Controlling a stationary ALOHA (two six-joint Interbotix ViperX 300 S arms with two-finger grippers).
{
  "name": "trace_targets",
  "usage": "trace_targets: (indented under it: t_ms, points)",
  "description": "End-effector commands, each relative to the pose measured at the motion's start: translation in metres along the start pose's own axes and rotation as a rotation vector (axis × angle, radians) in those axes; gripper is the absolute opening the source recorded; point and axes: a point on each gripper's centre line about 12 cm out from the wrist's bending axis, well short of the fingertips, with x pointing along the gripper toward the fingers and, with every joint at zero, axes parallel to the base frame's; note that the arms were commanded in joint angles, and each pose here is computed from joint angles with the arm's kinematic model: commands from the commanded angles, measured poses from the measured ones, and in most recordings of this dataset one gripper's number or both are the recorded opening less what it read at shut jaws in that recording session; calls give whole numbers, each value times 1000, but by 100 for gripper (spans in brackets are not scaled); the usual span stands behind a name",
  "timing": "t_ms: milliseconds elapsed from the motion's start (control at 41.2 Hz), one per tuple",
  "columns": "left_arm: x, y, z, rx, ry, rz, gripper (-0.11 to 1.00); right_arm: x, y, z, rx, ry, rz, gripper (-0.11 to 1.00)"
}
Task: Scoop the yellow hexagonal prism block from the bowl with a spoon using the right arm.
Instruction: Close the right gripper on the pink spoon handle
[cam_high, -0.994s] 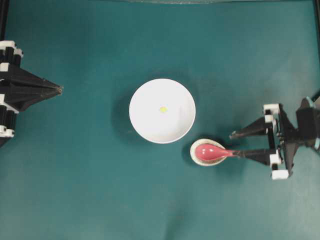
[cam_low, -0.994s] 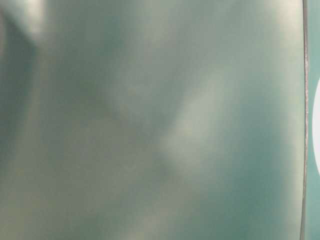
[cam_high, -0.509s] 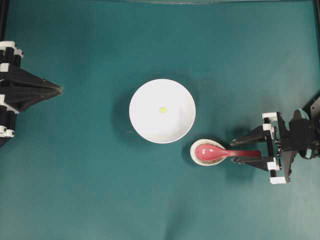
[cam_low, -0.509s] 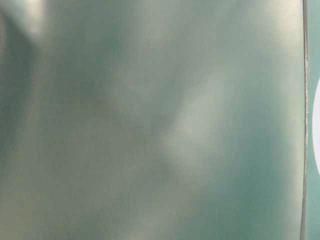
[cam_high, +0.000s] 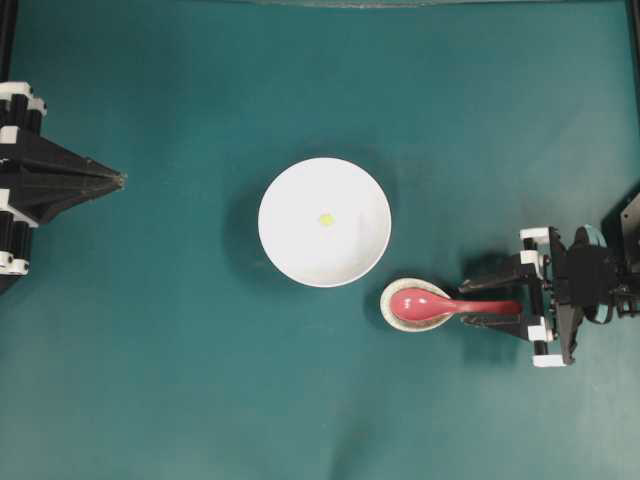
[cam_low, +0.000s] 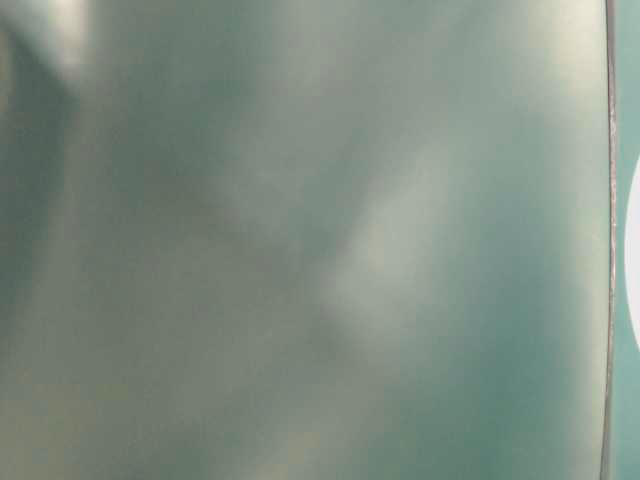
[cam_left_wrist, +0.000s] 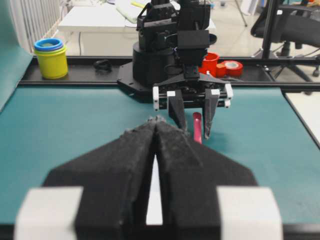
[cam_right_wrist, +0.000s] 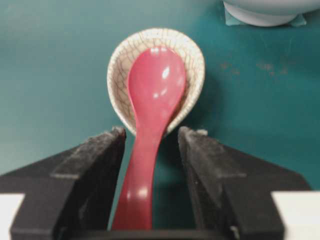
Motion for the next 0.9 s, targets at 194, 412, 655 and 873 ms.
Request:
trace_targets:
  t_ms: [194,412,655,873]
  points:
    - [3,0,4,3,-8,1,-1,0,2,2,1,-10,4,54]
    - [3,0,4,3,-2,1,-1,1,2,2,0,-12,6,54]
    - [3,0,3,3,9,1,0,1,2,2,-8,-11,8,54]
    - [3,0,3,3,9,1,-1,1,3,2,-12,-8,8,49]
